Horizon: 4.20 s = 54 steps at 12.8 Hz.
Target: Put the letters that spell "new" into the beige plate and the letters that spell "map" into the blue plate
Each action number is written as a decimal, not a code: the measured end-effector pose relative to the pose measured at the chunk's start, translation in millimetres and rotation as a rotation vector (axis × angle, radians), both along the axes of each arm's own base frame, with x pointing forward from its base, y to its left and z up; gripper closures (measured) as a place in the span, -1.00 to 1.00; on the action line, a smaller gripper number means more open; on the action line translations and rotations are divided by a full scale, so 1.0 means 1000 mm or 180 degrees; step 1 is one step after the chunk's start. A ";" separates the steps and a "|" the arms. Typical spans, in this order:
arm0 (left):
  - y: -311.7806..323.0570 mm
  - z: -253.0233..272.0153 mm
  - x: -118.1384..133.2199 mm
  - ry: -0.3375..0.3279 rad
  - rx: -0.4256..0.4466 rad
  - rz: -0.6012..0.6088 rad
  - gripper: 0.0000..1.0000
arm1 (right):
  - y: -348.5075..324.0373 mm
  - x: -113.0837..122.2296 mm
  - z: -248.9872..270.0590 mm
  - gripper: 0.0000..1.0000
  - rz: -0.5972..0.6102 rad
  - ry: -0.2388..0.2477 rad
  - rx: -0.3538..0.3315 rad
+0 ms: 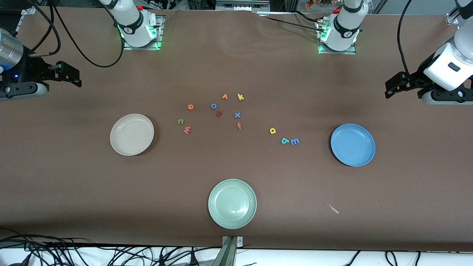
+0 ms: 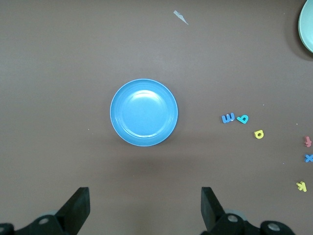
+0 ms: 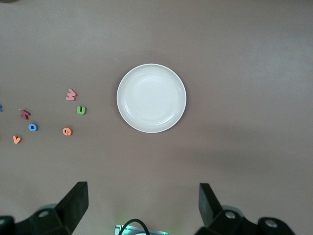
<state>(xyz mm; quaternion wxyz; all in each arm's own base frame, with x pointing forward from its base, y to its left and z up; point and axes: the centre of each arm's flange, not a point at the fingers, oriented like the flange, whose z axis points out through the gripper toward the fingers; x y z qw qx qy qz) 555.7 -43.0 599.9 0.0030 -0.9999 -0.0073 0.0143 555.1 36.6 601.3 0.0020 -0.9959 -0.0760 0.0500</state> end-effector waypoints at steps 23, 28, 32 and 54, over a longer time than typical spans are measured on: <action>-0.004 0.000 -0.001 0.0021 0.0002 -0.0025 -1.00 | -0.006 0.006 0.000 -1.00 -0.0053 -0.0103 0.0003; -0.004 -0.001 -0.002 0.0045 0.0004 -0.0025 -1.00 | 0.006 0.007 -0.003 -1.00 -0.0006 -0.0081 0.0095; -0.004 -0.001 -0.002 0.0047 0.0004 -0.0025 -1.00 | 0.039 0.011 -0.017 -1.00 0.0149 -0.0018 0.0100; -0.005 0.000 -0.002 0.0050 0.0004 -0.0027 -1.00 | 0.228 -0.040 -0.305 -1.00 -0.0042 -0.0385 0.0132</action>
